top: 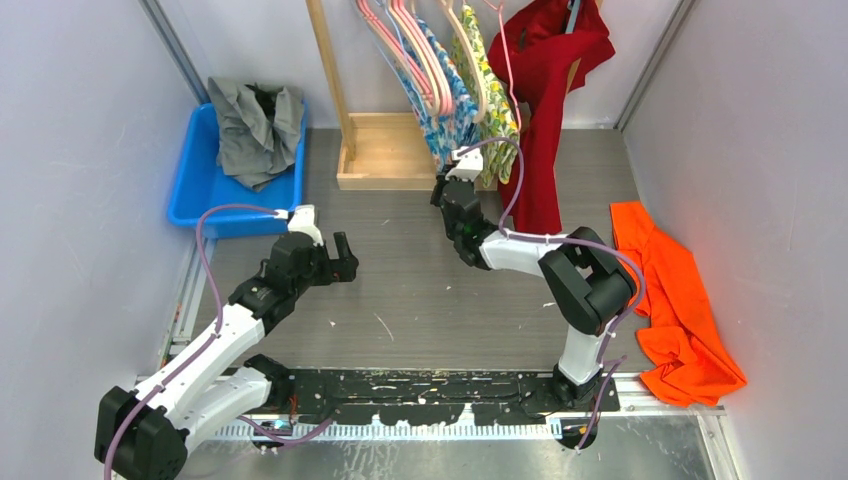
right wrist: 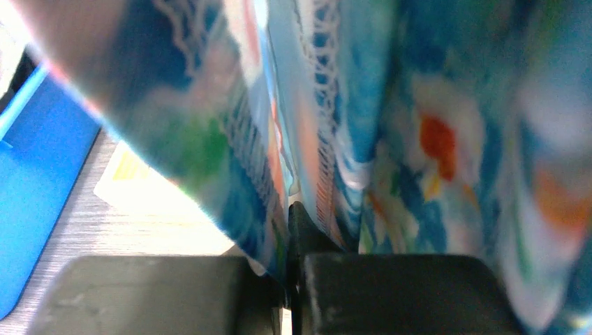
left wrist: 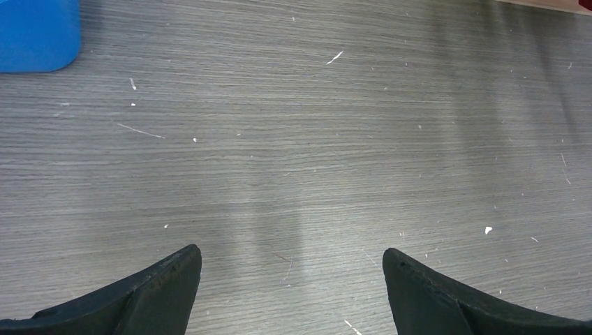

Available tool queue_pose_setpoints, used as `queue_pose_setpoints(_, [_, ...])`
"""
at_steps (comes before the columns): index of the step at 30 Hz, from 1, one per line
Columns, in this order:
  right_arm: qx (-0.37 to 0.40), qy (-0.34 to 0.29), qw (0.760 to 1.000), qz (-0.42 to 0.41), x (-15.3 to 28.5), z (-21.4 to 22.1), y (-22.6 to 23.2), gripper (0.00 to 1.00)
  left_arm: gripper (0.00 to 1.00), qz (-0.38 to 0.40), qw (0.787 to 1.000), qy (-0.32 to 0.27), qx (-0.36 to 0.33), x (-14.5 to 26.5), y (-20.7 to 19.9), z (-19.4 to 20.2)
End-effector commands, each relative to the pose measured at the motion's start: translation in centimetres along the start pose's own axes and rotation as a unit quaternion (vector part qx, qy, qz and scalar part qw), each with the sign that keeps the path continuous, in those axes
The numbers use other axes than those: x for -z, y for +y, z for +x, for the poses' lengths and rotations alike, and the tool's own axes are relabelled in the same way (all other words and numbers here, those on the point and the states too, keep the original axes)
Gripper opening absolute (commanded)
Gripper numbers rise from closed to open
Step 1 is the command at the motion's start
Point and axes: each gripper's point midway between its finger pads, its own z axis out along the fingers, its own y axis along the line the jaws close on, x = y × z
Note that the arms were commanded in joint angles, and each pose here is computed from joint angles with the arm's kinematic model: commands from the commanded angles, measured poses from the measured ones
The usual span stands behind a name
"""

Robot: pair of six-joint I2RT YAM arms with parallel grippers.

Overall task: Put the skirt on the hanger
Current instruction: Adjust the skirt on the hanger.

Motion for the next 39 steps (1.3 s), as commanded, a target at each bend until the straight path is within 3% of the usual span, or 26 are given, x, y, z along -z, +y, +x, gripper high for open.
queue_pose_setpoints(1, [0.005, 0.022, 1.000, 0.006, 0.7, 2.5, -0.4, 0.05, 1.00, 0.021, 0.999, -0.028, 0.003, 0.0, -0.9, -1.5])
queue_pose_setpoints(7, [0.004, 0.017, 1.000, 0.006, 0.8, 2.0, -0.3, 0.05, 1.00, 0.021, 0.999, -0.031, 0.004, 0.2, -0.9, -1.6])
queue_pose_setpoints(9, [0.004, 0.017, 1.000, 0.002, 0.9, 1.9, -0.2, 0.10, 1.00, 0.020, 0.999, -0.030, 0.004, 0.2, -0.8, -1.6])
queue_pose_setpoints(11, [-0.004, 0.013, 1.000, -0.005, 1.4, 1.0, 0.0, 0.30, 1.00, 0.019, 0.999, -0.030, 0.004, 0.3, -0.8, -1.6])
queue_pose_setpoints(12, [-0.007, 0.011, 1.000, -0.009, 1.8, 0.6, 0.0, 0.51, 1.00, 0.018, 0.999, -0.030, 0.003, 0.4, -0.7, -1.6])
queue_pose_setpoints(13, [-0.011, 0.007, 1.000, -0.014, 2.2, -0.1, 0.1, 0.62, 1.00, 0.014, 0.999, -0.032, 0.003, 0.6, -0.6, -1.8])
queue_pose_setpoints(15, [-0.017, 0.002, 1.000, -0.024, 3.0, -1.4, 0.2, 0.72, 1.00, 0.010, 0.999, -0.034, 0.002, 0.8, -0.4, -1.9])
queue_pose_setpoints(22, [-0.035, -0.020, 0.997, -0.059, 7.3, -7.1, 0.1, 0.81, 1.00, 0.002, 0.999, -0.036, -0.002, 1.3, -0.2, -2.5])
queue_pose_setpoints(27, [-0.035, -0.009, 0.995, -0.093, 11.9, -10.5, -0.5, 1.00, 1.00, -0.010, 0.999, -0.034, -0.006, 1.7, 0.1, -2.7])
queue_pose_setpoints(32, [-0.032, 0.003, 0.994, -0.107, 16.6, -11.0, -2.9, 1.00, 1.00, -0.012, 0.999, -0.046, 0.003, 2.4, 0.1, -3.5])
queue_pose_setpoints(39, [-0.016, -0.006, 1.000, -0.009, 21.1, -10.8, -10.0, 0.99, 1.00, -0.047, 0.996, -0.073, -0.012, 3.4, 1.8, -4.2])
